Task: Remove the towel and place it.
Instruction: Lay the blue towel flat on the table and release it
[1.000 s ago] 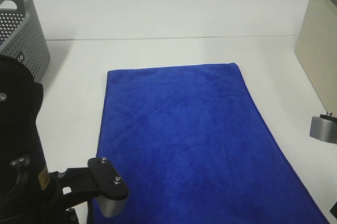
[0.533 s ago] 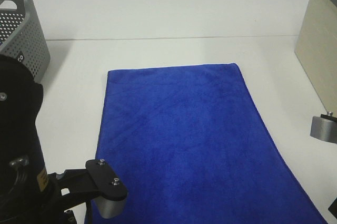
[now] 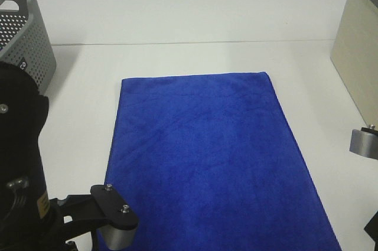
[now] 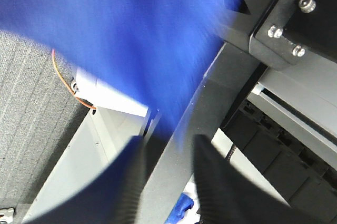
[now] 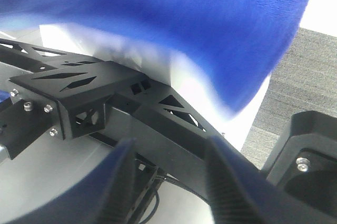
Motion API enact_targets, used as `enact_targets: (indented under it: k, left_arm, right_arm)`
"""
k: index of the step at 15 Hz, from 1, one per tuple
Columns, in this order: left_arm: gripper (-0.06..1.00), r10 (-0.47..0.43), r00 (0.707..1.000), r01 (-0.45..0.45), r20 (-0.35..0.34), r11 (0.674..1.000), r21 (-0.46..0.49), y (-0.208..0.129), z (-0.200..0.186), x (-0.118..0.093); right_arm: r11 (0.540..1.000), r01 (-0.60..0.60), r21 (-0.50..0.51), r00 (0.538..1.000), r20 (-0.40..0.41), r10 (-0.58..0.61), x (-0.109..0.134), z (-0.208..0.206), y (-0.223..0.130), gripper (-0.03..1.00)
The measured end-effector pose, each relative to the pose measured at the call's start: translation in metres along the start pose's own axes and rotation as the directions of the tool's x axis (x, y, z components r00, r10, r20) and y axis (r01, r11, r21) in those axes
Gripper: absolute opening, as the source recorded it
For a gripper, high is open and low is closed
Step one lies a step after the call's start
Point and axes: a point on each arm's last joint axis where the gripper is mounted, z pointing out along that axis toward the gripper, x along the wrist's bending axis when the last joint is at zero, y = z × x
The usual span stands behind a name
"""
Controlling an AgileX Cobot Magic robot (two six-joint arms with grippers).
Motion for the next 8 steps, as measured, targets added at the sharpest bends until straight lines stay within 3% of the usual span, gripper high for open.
enact_targets:
  k: [3,8]
  left_arm:
    - [0.48,-0.027,1.0,0.027,0.0,1.0,0.002,-0.0002,0.0,0.0]
    - [0.51,-0.109,0.994,0.109,0.007,0.994,0.021,0.0017,-0.0074,-0.0038]
  right_arm:
    - [0.999,-0.039,0.0,0.999,0.003,0.039,-0.0003,0.0,-0.0001,0.59]
    - [0.999,-0.032,-0.024,0.999,0.008,0.032,0.0018,-0.0064,0.0036,0.61]
